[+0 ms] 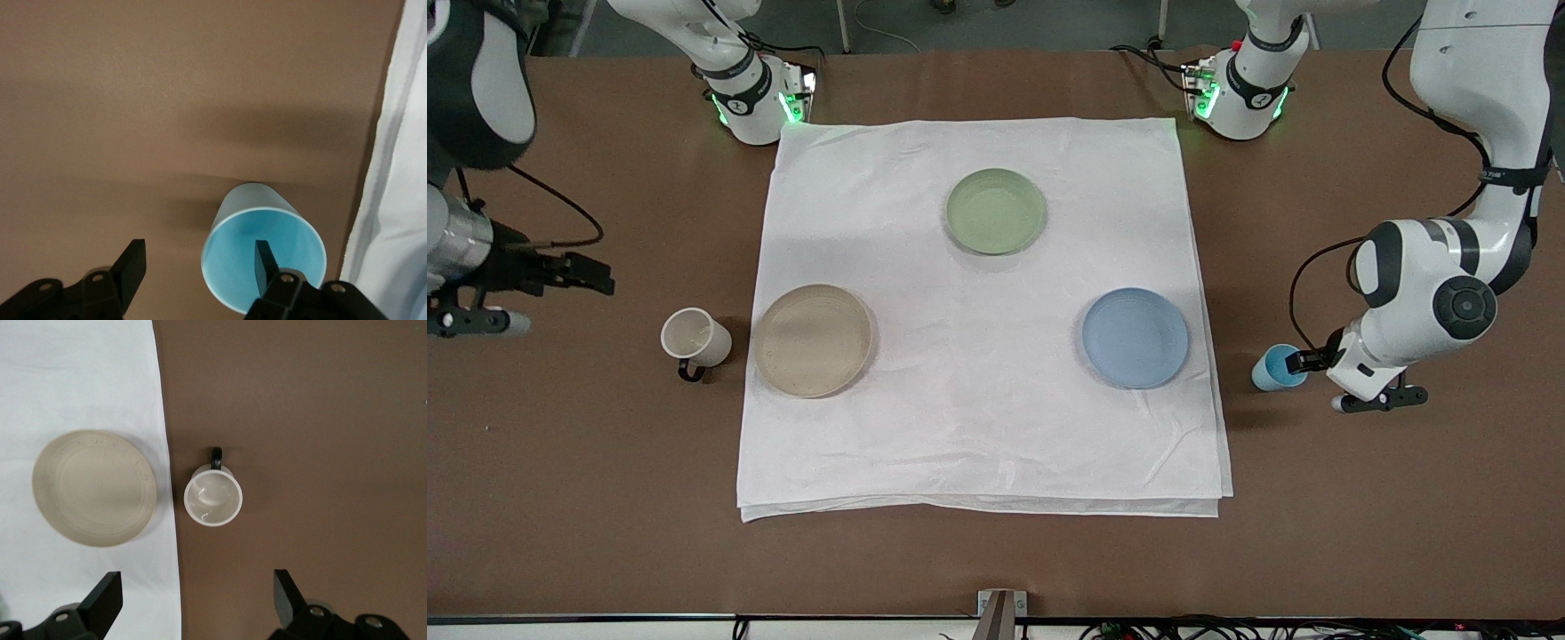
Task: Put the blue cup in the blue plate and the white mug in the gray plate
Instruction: 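Reach the left gripper to the blue cup while the right gripper reaches the mug, then lower the blue cup onto the blue plate while the right gripper lifts the mug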
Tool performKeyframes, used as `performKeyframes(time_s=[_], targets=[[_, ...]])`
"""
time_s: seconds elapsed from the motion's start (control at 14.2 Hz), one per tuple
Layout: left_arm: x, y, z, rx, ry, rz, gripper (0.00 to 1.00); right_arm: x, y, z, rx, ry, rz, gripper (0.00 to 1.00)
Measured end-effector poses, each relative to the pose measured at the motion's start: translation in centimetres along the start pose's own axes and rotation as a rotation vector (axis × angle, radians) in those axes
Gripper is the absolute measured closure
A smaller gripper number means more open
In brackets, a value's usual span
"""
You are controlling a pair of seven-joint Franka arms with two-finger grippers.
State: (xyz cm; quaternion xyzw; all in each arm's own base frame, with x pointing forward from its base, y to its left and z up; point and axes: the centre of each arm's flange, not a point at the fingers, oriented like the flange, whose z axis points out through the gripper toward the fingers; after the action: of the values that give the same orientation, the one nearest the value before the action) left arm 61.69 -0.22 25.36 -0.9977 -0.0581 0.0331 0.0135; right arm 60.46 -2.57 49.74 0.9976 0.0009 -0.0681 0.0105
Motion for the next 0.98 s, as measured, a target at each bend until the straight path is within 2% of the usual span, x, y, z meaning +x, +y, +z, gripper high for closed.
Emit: performKeyframes(time_s=[0.14,0.28,0.35,0.56,0.63,0.84,0.91,0.98], targets=[[0.0,0.2,1.5,0.0,-0.006,-0.002,0.41,2.3,0.9,5.2,0.009,-0.012,0.044,0.0],[-0.1,0.2,2.5,-0.001,-0.01,-0.002,0.46,3.2,1.1,10.6,0.038,-0.02,0.115,0.0],[-0.1,0.3,2.6,-0.001,-0.01,-0.001,0.58,3.2,0.9,13.2,0.043,-0.014,0.132,0.0],[-0.2,2.0,1.1,-0.013,0.0,0.014,0.85,2.5,0.6,19.8,0.043,0.069,0.152,0.0],[-0.5,3.6,-0.2,-0.022,-0.002,0.014,0.97,2.2,0.6,21.7,0.041,0.08,0.153,0.0],[-2.9,10.4,-4.6,-0.047,-0.017,-0.023,0.97,2.3,0.1,26.1,0.038,0.066,0.149,0.0],[-3.9,12.9,-5.6,-0.054,-0.021,-0.046,0.97,2.4,0.0,27.1,0.037,0.058,0.147,0.02],[-4.9,15.2,-6.3,-0.061,-0.023,-0.069,0.97,2.4,-0.1,27.8,0.037,0.05,0.147,0.09]])
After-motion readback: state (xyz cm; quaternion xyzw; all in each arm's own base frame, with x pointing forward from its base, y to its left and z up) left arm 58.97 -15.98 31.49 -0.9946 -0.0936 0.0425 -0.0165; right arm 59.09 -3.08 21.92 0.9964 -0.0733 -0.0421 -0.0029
